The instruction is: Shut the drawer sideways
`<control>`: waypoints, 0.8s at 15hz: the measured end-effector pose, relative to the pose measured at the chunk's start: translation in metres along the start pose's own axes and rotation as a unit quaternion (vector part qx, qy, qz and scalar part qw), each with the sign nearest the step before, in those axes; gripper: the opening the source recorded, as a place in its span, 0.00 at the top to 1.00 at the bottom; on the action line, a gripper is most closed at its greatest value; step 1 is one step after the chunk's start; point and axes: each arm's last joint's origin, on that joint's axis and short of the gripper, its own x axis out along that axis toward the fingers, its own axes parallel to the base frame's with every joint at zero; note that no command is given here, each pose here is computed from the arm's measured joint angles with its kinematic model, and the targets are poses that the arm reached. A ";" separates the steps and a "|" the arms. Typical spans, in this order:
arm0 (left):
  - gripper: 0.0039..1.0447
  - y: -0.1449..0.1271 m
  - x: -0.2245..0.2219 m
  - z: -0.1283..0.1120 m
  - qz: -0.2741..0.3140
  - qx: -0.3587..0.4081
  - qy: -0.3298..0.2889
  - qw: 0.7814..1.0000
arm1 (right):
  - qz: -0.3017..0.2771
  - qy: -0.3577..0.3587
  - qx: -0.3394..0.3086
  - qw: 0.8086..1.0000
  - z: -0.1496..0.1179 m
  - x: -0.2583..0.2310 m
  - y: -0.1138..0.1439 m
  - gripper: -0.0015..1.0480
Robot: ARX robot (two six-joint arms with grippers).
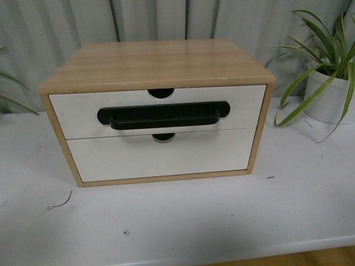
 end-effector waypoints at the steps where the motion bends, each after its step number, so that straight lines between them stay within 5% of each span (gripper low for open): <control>1: 0.06 0.004 -0.001 -0.001 0.020 -0.022 -0.002 1.000 | -0.005 -0.014 0.027 1.000 -0.001 -0.005 -0.001 0.06; 3: 0.11 0.002 -0.001 0.000 -0.006 -0.028 -0.037 0.999 | -0.006 -0.017 0.047 0.999 -0.002 -0.005 -0.001 0.07; 5: 0.31 -0.006 -0.004 -0.005 -0.035 -0.021 -0.076 0.996 | -0.019 -0.096 0.040 0.994 -0.008 -0.008 -0.004 0.26; 6: 0.52 -0.013 -0.005 -0.007 -0.040 -0.021 -0.076 0.996 | -0.026 -0.124 0.034 0.991 -0.008 -0.014 -0.008 0.47; 9: 0.88 -0.018 -0.011 -0.017 -0.036 -0.023 -0.066 0.997 | -0.034 -0.116 0.030 0.992 -0.015 -0.020 -0.021 0.82; 10: 0.98 -0.024 -0.016 -0.023 -0.028 -0.024 -0.062 0.997 | -0.027 -0.123 0.028 0.992 -0.014 -0.023 -0.021 0.92; 12: 0.99 -0.031 -0.018 -0.018 -0.050 -0.021 -0.083 0.995 | -0.025 -0.116 0.027 0.993 -0.016 -0.025 -0.020 0.98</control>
